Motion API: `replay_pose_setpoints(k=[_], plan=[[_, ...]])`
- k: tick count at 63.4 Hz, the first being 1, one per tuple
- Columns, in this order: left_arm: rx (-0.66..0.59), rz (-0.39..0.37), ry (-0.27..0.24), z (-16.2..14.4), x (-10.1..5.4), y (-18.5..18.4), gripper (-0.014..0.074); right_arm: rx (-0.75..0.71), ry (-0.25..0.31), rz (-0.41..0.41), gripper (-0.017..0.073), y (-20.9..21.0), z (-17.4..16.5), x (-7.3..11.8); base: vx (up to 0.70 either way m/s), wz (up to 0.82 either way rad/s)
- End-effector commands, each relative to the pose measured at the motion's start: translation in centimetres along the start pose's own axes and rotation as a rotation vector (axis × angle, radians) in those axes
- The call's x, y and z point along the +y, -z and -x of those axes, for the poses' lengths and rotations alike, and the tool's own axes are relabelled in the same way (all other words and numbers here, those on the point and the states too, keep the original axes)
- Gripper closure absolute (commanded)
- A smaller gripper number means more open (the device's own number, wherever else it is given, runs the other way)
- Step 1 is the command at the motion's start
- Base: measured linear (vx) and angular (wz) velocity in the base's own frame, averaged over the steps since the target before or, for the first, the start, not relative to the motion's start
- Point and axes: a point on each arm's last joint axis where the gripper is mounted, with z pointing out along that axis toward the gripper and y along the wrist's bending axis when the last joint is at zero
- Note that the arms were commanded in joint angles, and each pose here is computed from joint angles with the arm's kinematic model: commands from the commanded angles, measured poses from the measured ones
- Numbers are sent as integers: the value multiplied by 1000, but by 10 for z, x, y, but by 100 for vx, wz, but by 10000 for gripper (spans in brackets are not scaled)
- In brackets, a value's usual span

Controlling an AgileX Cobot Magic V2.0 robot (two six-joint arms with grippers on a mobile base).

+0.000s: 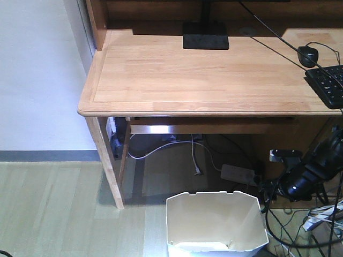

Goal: Move trash bin to bedside with robot
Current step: 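Lower the right gripper down to the rim of the white trash bin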

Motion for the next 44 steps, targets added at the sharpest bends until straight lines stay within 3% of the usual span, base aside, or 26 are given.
replay_pose_setpoints(k=[1, 7, 18, 44], plan=[[-77, -7, 23, 4, 0, 1, 600, -42, 22, -22, 2, -7, 14, -2, 0, 0], [-77, -7, 23, 4, 0, 1, 600, -31, 11, -38, 2, -28, 13, -4, 0, 0], [-77, -7, 23, 4, 0, 1, 600, 0, 50, -36, 4, -63, 15, 0, 0, 0], [-77, -7, 23, 4, 0, 1, 600, 92, 59, 56, 25, -128, 22, 2, 0, 0]])
